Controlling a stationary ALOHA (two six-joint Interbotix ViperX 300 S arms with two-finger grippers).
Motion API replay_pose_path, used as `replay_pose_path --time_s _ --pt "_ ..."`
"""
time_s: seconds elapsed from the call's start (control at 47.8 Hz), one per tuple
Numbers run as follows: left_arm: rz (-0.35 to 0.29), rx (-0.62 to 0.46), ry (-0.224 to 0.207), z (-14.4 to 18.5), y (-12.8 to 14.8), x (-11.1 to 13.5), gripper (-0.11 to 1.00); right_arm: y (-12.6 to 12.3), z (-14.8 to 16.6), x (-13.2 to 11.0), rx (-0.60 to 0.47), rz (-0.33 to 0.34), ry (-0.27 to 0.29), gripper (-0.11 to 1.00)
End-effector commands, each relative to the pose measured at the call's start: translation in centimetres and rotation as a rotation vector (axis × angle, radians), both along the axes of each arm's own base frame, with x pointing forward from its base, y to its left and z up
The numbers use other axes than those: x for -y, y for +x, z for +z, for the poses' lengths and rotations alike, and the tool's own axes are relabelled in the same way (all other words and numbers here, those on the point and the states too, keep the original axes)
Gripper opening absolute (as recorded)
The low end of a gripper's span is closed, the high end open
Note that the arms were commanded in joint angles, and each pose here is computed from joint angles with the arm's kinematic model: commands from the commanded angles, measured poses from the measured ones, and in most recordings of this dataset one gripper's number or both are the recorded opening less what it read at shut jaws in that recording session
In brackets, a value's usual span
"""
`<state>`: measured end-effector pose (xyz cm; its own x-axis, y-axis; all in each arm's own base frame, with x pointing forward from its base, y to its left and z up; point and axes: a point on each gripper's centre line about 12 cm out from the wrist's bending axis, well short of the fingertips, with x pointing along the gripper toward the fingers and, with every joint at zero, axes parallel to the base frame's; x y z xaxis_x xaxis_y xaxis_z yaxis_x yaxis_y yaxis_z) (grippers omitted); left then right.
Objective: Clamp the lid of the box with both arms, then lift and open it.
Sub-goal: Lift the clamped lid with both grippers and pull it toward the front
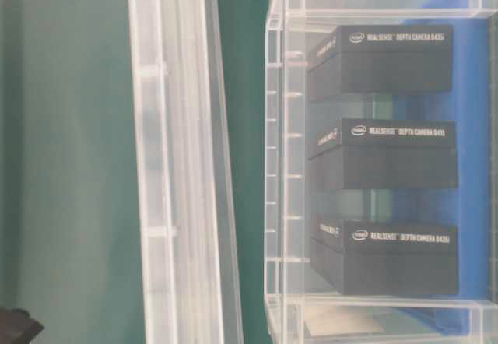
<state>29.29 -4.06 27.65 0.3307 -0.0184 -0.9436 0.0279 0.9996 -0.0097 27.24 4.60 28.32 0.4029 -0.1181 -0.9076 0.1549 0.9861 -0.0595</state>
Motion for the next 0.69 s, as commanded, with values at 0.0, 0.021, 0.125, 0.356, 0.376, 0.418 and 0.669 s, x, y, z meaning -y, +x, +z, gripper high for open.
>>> replay_pose_path --time_s 0.0,0.021,0.125,0.356,0.376,0.418,0.669 --pt "0.007 0.117 -0.012 2.7 1.4 0.6 0.01 1.5 1.5 -1.0 0.075 -0.002 0.011 0.0" --pt "0.008 0.116 -0.016 2.6 1.4 0.9 0.01 1.4 1.4 -1.3 0.071 -0.002 0.015 0.0" --pt "0.007 0.115 -0.026 2.7 1.4 1.8 0.01 1.5 1.0 -2.3 0.062 -0.009 0.03 0.0" --pt "0.009 0.11 -0.038 2.5 1.5 2.8 0.01 1.8 0.5 -3.3 0.049 -0.008 0.037 0.0" --pt "0.009 0.107 -0.037 2.4 1.5 2.9 0.01 1.9 0.4 -3.3 0.048 -0.008 0.036 0.0" --pt "0.009 0.103 -0.035 2.3 1.6 2.9 0.01 2.0 0.2 -3.3 0.043 -0.007 0.034 0.0" --pt "-0.002 0.065 -0.027 0.8 2.2 3.5 0.01 2.7 -1.8 -3.7 0.01 0.0 0.024 0.0"
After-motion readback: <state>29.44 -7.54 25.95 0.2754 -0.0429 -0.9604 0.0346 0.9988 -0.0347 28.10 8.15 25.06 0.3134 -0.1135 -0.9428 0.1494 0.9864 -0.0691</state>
